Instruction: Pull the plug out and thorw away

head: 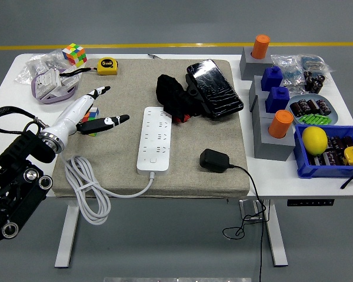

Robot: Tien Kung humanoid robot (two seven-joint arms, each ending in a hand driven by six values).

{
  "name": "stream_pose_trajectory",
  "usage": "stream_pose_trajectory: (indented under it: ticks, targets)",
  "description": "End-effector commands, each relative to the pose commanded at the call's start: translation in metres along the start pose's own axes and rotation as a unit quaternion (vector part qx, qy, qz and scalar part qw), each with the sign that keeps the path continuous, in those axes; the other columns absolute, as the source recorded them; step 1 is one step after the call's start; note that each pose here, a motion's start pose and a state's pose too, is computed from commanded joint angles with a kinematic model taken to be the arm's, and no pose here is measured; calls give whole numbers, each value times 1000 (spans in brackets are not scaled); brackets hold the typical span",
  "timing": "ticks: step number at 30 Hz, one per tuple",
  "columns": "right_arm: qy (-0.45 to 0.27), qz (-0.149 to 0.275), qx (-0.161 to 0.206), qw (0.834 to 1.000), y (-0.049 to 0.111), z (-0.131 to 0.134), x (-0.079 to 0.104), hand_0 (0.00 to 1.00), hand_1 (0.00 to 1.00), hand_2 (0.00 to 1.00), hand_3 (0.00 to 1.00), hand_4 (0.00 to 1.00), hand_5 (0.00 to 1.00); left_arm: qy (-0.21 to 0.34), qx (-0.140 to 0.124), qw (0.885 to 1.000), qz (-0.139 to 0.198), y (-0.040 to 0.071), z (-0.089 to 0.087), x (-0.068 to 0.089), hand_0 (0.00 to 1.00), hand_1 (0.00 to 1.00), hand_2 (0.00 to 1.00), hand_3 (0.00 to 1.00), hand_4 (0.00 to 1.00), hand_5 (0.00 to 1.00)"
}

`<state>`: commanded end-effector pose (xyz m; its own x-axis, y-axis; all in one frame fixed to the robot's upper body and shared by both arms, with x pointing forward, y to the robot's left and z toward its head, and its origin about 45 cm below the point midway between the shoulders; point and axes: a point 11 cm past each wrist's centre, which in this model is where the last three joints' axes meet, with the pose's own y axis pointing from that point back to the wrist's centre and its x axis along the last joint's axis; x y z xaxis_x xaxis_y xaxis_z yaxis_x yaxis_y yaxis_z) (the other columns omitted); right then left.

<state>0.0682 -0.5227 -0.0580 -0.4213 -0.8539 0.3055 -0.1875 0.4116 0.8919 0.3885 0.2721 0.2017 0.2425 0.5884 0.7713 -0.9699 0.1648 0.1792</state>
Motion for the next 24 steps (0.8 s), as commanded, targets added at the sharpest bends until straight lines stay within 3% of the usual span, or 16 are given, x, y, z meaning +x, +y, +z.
stream_pose_trajectory:
  ticks: [24]
  targets:
    - [-4,-5,-4,1000,0,6,-6,569,645,669,565,966,483,-4,1,1000,-6,6,1,-4,998,998,998,998,998,736]
